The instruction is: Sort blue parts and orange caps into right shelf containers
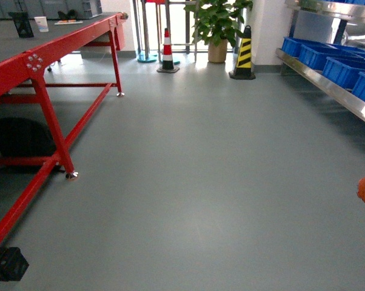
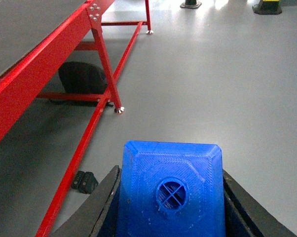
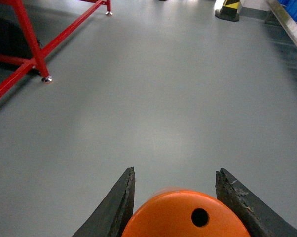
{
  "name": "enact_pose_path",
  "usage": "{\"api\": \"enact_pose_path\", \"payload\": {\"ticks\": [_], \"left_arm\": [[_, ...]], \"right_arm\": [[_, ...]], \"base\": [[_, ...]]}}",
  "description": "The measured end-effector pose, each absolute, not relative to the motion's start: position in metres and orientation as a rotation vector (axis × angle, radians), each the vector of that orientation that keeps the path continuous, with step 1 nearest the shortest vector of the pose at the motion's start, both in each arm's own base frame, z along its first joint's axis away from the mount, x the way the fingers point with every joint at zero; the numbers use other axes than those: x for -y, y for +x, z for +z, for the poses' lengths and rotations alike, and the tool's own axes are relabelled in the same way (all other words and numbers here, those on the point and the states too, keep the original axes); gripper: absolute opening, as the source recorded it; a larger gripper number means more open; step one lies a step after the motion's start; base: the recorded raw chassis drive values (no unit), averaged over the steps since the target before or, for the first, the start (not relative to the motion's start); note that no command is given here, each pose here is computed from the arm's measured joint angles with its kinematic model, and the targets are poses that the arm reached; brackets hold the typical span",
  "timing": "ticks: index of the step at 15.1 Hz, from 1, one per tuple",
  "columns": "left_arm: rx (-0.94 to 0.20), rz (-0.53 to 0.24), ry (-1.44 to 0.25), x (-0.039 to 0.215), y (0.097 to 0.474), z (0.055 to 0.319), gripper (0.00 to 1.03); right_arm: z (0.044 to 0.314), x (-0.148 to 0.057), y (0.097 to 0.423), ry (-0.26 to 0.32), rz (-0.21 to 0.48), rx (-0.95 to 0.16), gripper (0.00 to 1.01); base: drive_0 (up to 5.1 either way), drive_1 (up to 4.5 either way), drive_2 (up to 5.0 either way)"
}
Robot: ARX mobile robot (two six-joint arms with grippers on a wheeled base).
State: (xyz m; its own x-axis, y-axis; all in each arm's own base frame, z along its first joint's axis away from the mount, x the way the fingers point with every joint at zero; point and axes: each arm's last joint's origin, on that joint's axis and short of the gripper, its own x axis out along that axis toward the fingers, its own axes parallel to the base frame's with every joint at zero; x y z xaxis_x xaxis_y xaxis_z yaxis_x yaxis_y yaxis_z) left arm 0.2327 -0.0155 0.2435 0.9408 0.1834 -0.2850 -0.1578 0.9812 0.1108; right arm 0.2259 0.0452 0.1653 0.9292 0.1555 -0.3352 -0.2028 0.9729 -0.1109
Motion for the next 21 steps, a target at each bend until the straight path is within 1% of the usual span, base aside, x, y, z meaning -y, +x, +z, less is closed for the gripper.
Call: {"api": "enact_pose_path", "payload": {"ticks": [18, 21], "left_arm": [[-0.294, 0.174, 0.086, 0.0155, 0.2327, 0.2442, 0.45], [-0.294, 0.183, 0.086, 0.0145, 0.2327, 0.2442, 0.45]], "right_arm": [[0.1657, -0.0453, 0.2260, -0.145, 0.184, -0.328, 0.43], [0.1655, -0.0454, 0.2259, -0.144, 0.187, -0.329, 0.43]], "base": [[0.1, 4.40, -4.2], [0.1, 4.37, -4.2]]}}
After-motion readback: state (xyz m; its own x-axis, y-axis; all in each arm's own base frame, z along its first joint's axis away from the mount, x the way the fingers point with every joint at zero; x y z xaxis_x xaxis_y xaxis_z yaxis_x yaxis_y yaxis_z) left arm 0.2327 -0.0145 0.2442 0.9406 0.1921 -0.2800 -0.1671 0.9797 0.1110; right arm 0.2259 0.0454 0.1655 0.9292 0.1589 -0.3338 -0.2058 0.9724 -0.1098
